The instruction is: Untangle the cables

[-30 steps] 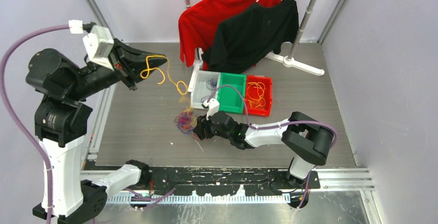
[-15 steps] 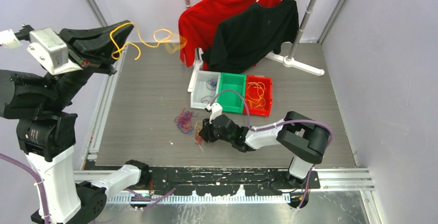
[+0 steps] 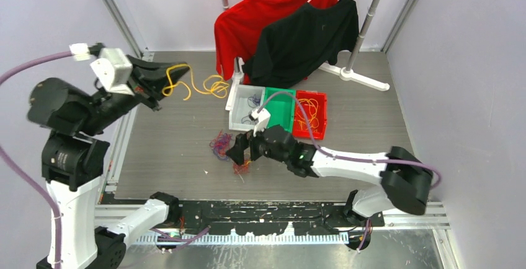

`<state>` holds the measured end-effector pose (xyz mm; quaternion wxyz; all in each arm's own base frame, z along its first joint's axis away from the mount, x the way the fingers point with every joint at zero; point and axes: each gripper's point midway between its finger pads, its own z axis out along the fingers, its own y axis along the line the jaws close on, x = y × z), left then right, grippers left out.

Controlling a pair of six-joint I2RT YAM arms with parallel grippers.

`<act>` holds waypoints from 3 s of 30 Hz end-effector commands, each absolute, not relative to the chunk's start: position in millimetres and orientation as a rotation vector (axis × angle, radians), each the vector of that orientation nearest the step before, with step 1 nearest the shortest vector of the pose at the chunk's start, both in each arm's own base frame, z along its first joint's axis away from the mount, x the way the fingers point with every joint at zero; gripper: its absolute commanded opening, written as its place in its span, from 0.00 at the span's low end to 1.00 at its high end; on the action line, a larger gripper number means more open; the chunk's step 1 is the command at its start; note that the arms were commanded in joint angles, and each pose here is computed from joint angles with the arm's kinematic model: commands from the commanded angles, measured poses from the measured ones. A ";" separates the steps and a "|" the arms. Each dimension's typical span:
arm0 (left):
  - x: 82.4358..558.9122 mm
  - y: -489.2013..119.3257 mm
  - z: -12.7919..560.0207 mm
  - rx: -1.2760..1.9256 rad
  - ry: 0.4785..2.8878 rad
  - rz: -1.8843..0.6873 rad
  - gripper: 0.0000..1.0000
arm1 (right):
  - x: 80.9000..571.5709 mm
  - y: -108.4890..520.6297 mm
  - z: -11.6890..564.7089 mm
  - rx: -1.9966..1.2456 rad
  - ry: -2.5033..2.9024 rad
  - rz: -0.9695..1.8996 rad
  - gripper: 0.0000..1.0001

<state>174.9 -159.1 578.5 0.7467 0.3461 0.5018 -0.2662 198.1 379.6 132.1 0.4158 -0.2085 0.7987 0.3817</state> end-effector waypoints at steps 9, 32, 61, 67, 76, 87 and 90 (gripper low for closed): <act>163.1 -177.0 481.3 0.840 1.349 -0.794 0.00 | 160.7 381.6 310.7 -0.738 1.605 1.208 1.00; 165.7 -181.7 445.7 0.808 1.447 -0.872 0.00 | 130.8 431.9 394.8 -0.768 1.383 1.461 0.78; 183.8 -140.8 334.8 1.154 1.708 -0.464 0.83 | 296.3 197.9 264.6 0.092 1.913 0.478 0.01; 182.9 -145.0 339.2 1.128 1.706 -0.502 0.84 | 312.0 167.4 224.1 0.218 2.055 0.464 0.04; 177.7 -146.3 344.0 1.117 1.693 -0.519 0.85 | 341.7 154.4 185.6 0.322 2.201 0.471 0.05; 178.7 -148.4 343.9 1.115 1.688 -0.532 0.85 | 376.2 147.8 158.1 0.380 2.309 0.526 0.15; 179.5 -149.2 345.4 1.113 1.682 -0.534 0.85 | 384.5 150.1 147.3 0.361 2.356 0.501 0.18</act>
